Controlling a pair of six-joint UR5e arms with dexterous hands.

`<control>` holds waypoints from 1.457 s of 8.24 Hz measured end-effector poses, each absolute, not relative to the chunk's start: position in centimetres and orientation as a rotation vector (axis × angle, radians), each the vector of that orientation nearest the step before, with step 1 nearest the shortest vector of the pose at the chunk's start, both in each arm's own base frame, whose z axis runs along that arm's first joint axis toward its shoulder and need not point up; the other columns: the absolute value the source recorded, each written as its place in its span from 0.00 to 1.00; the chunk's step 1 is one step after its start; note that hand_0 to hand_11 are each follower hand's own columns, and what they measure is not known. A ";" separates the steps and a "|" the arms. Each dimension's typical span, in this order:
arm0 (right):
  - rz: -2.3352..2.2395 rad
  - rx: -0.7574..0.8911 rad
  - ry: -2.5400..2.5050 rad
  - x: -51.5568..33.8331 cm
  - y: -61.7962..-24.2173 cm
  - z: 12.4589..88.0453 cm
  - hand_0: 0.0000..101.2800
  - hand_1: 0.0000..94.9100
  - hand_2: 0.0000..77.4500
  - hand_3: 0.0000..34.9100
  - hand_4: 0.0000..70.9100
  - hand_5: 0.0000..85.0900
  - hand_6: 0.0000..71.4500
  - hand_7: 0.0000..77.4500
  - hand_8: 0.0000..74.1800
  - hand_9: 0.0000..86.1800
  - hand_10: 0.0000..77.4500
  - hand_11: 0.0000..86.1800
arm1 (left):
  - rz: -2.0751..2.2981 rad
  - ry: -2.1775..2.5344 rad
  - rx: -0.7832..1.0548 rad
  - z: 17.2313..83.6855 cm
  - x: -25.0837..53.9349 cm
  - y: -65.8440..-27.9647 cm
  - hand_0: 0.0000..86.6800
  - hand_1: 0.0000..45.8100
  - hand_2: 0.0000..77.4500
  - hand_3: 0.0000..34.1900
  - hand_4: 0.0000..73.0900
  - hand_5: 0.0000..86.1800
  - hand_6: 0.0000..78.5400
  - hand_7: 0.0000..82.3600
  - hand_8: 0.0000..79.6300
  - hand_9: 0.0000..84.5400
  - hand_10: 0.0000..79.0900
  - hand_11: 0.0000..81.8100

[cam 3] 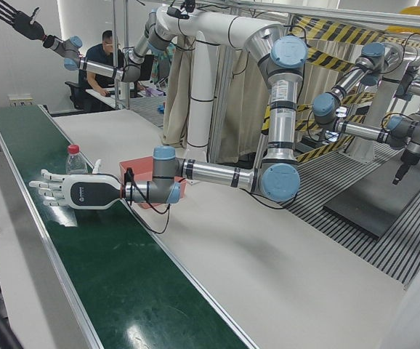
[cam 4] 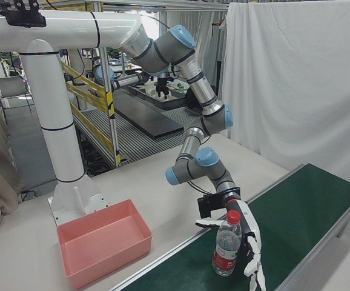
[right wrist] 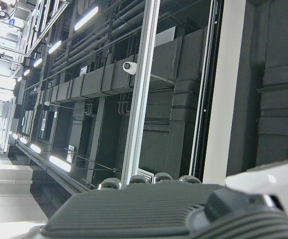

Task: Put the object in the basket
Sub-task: 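Close the left hand fingers around the bottle on the belt, then lift the bottle off the belt and carry it over the pink tray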

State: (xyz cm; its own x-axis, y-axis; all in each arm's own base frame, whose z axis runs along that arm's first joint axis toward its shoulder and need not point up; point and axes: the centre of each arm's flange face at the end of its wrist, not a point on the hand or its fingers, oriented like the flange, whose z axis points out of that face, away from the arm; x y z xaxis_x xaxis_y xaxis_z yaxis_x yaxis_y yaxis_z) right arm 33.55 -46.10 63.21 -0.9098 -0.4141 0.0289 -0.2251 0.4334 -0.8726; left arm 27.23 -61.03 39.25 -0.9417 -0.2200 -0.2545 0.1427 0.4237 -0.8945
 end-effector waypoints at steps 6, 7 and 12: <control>-1.474 -0.563 2.494 33.6 -46.1 63.2 0.00 0.00 0.01 0.00 0.01 0.00 0.00 0.01 0.00 0.00 0.00 0.00 | -1.462 2.385 -0.088 34.7 24.7 -59.6 0.92 0.24 0.66 0.02 0.49 0.73 0.74 0.74 0.82 0.70 0.77 0.72; -1.474 -0.563 2.494 33.6 -46.1 63.2 0.00 0.00 0.01 0.00 0.01 0.00 0.00 0.01 0.00 0.00 0.00 0.00 | -1.440 2.404 -0.101 32.7 24.3 -58.7 0.92 0.24 0.66 0.01 0.57 0.72 0.74 0.74 0.82 0.70 0.77 0.72; -1.474 -0.563 2.494 33.6 -46.1 63.2 0.00 0.00 0.01 0.00 0.01 0.00 0.00 0.01 0.00 0.00 0.00 0.00 | -1.333 2.406 -0.280 26.2 28.9 -51.2 0.92 0.23 0.68 0.01 0.58 0.72 0.74 0.74 0.82 0.70 0.77 0.72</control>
State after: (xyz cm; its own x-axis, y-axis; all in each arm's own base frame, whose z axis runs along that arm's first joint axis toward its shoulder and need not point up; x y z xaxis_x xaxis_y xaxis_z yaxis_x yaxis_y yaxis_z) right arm 33.55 -46.10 63.21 -0.9098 -0.4141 0.0289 -0.2250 0.4333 -0.8727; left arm 28.95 -51.15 26.16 -0.9102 -0.3474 -0.2257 0.0072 0.5314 -0.8471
